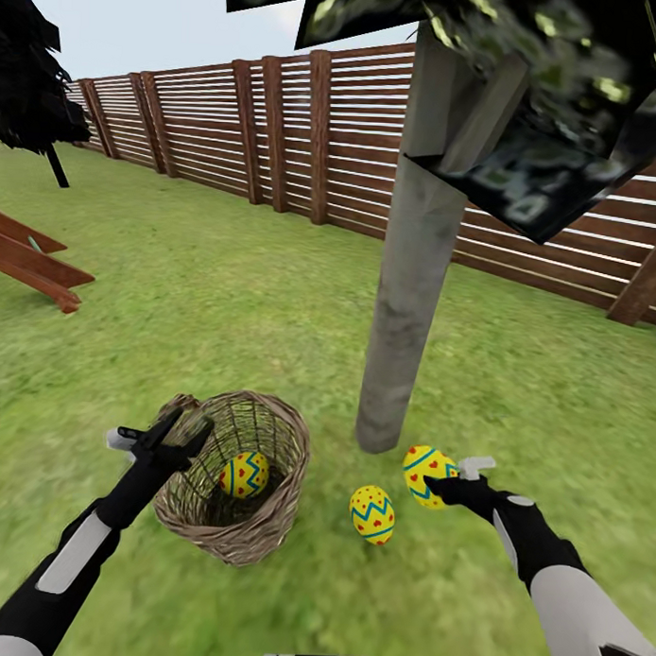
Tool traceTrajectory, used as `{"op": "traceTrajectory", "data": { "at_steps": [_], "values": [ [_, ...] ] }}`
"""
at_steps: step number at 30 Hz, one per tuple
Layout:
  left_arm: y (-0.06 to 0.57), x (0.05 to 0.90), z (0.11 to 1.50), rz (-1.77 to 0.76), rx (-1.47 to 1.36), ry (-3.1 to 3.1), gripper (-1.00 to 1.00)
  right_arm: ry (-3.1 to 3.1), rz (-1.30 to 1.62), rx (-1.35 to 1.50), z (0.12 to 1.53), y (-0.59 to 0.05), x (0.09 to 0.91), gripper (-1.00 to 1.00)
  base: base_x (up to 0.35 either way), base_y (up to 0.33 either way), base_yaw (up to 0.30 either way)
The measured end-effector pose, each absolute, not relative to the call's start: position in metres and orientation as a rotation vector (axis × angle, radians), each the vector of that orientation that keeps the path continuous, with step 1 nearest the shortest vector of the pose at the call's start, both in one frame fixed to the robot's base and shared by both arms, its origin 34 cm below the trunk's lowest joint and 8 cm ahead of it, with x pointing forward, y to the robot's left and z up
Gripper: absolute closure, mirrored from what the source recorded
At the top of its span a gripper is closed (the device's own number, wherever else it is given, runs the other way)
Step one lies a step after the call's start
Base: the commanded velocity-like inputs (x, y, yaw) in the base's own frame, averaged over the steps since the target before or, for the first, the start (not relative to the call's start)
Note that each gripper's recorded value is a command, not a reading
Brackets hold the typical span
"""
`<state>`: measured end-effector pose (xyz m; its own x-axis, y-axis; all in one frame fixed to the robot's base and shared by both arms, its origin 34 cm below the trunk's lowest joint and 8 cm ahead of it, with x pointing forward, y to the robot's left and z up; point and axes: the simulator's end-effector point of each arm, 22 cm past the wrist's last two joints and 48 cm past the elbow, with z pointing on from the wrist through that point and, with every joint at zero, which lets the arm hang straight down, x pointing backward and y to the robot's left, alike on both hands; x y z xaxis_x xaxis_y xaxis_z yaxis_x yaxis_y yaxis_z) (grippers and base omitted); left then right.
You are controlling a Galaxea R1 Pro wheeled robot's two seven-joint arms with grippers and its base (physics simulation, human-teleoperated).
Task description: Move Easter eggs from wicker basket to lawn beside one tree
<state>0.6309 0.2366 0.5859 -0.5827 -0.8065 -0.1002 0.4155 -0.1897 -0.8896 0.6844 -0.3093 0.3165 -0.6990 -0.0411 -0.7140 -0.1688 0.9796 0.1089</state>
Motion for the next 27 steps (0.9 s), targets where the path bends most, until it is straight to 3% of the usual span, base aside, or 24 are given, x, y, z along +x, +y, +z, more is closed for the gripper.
{"op": "traceTrajectory", "data": {
  "at_steps": [14,15,16,17,27],
  "values": [
    [0.183,0.606,0.620,-2.026,-0.419,1.155,-1.00,2.278,0.348,-0.100,0.346,-0.261,0.695,1.00,-0.002,0.000,0.000],
    [0.179,0.605,0.623,-2.034,-0.416,1.149,-1.00,2.276,0.349,-0.100,0.348,-0.260,0.695,1.00,-0.191,0.000,0.000],
    [0.106,0.609,0.626,-2.005,-0.361,1.368,-1.00,2.279,0.352,-0.100,0.347,-0.259,0.694,1.00,-0.275,0.000,0.000],
    [0.073,0.617,0.600,-1.928,-0.423,1.537,-1.00,2.282,0.355,-0.100,0.347,-0.258,0.692,1.00,-0.303,0.000,0.000],
    [0.043,0.613,0.591,-1.914,-0.474,1.607,-1.00,2.272,0.366,-0.104,0.360,-0.254,0.689,1.00,-0.318,0.000,0.000]
  ]
}}
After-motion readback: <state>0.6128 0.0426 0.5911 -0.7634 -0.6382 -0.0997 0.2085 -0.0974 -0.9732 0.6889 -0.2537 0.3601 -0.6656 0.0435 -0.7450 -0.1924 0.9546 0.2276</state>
